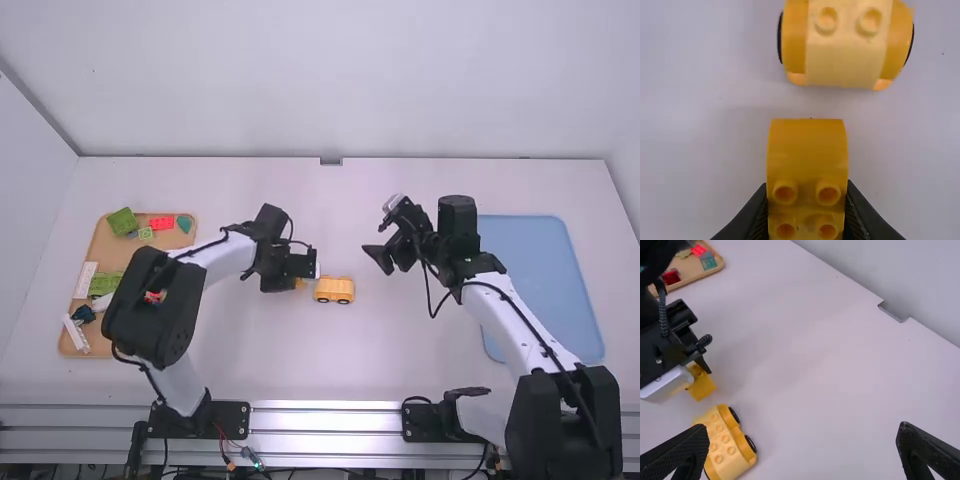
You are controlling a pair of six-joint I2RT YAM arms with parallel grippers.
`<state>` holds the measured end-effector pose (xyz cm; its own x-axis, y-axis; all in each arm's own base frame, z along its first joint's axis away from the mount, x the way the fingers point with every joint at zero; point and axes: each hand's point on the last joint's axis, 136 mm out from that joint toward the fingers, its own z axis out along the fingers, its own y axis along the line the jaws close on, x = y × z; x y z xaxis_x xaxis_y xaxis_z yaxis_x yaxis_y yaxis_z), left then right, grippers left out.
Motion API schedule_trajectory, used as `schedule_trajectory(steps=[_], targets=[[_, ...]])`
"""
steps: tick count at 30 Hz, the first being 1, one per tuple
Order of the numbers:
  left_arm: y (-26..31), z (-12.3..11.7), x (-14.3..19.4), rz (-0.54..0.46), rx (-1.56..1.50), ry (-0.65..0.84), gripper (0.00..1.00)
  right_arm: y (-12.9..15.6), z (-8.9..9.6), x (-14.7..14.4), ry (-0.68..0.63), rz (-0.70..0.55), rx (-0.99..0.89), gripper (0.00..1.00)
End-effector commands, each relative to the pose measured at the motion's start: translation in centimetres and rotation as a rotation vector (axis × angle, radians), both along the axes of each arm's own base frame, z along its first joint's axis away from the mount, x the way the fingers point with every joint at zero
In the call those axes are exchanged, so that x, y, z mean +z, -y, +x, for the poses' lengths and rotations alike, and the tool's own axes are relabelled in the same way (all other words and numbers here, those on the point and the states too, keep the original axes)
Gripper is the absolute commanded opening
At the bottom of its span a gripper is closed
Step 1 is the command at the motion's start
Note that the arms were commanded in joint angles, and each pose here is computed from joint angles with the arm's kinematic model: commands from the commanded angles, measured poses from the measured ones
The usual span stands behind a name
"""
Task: Assemble lego blocks to make yellow taxi
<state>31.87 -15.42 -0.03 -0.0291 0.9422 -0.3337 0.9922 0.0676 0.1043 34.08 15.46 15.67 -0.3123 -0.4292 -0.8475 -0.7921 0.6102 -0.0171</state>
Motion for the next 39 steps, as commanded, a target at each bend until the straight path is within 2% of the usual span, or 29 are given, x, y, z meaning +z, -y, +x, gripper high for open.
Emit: schedule_trajectory(steps=[1, 13, 14, 15, 16, 17, 18, 19, 20, 23, 25, 26, 27, 30, 33, 39], targets=[[-0.2, -1.4, -1.8, 0.006, -0.009, -0.072, 0.01, 0.0, -0.3, 0.2, -0.002, 0.009, 0.002, 0.99], [-1.1, -0.6, -2.5, 0.01, -0.006, -0.077, 0.03, 0.0, -0.4, 0.1, -0.004, 0.004, 0.006, 0.99], [-1.2, -0.6, -2.5, 0.01, -0.006, -0.077, 0.09, 0.0, -0.5, 0.1, -0.006, 0.003, 0.007, 0.99], [-1.1, -0.6, -2.5, 0.009, -0.006, -0.077, 0.21, 0.0, -0.5, 0.1, -0.006, 0.003, 0.006, 0.99], [-1.1, -0.6, -2.5, 0.008, -0.006, -0.077, 0.23, 0.0, -0.5, 0.1, -0.007, 0.003, 0.006, 0.99], [-1.1, -0.6, -2.5, 0.01, -0.006, -0.077, 0.41, 0.0, -0.5, 0.1, -0.007, 0.003, 0.006, 0.99], [-1.2, -0.6, -2.5, 0.01, -0.006, -0.076, 0.5, 0.0, -0.5, 0.1, -0.006, 0.003, 0.007, 0.99], [-1.1, -0.6, -2.5, 0.007, -0.007, -0.075, 0.57, 0.0, -0.5, 0.1, -0.006, 0.003, 0.006, 0.99], [-1.1, -0.5, -2.4, 0.004, -0.007, -0.073, 0.59, 0.0, -0.4, 0.1, -0.006, 0.003, 0.006, 0.99], [0.0, -0.1, -1.9, -0.065, -0.011, -0.062, 0.9, 0.0, -0.5, 0.1, -0.006, 0.003, 0.007, 0.99], [0.6, 0.1, -1.3, -0.149, -0.025, -0.063, 0.99, 0.0, -0.5, 0.1, -0.008, 0.003, 0.006, 0.99], [0.7, 0.1, -0.8, -0.226, -0.034, -0.068, 1.0, 0.0, -0.5, 0.0, -0.01, 0.002, 0.007, 0.99], [0.8, 0.1, -0.6, -0.25, -0.04, -0.068, 1.0, 0.0, -0.5, 0.0, -0.01, 0.002, 0.007, 0.99], [0.6, -0.2, 1.0, -0.492, -0.085, -0.066, 0.99, 0.0, -0.5, 0.0, -0.012, 0.003, 0.006, 0.99], [-0.4, -0.5, 1.4, -0.624, -0.094, -0.049, 1.0, 0.0, -0.5, 0.0, -0.011, 0.003, 0.008, 0.99], [-1.7, -0.3, -0.1, -0.747, -0.033, -0.044, 0.96, -0.4, -0.8, 0.2, -0.008, 0.018, 0.037, 0.99]])
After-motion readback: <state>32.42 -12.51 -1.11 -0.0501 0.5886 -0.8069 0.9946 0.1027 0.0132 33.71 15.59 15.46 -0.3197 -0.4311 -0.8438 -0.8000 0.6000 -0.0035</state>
